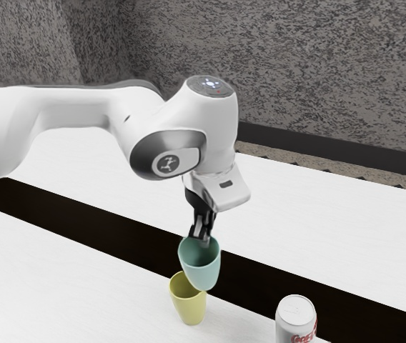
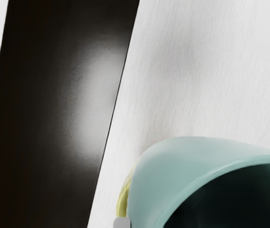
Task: Place the left cup onto the right cup
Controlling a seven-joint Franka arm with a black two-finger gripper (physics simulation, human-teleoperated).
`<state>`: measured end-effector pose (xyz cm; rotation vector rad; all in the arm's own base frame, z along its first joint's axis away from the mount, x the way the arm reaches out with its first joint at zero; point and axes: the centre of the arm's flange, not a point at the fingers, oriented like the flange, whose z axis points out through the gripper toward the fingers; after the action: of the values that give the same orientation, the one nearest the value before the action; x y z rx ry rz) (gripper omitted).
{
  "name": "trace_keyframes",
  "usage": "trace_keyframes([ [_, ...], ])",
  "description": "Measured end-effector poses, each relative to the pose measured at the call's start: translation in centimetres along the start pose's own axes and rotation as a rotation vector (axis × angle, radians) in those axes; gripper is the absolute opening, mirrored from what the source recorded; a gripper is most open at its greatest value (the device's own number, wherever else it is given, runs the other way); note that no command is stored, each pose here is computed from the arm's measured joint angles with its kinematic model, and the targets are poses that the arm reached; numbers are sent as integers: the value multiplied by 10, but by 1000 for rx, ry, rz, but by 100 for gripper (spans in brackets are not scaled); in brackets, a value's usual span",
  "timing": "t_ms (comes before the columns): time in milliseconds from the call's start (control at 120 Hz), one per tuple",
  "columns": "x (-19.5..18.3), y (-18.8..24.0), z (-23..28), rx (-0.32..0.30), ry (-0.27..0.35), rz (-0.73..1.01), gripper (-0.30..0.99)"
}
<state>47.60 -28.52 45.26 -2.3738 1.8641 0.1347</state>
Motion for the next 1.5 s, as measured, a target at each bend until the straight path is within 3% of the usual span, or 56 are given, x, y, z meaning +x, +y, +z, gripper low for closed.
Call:
trace_keyframes([
  [508,-40,-34,13,-32,-25,-127,-9],
  [867,-8,-8,15,-23,-48,-64,-9],
  [1100,-20,-17,21,-36,-54,-103,-9],
  [1500,-22,-29,69,-111,-94,-142,-9],
])
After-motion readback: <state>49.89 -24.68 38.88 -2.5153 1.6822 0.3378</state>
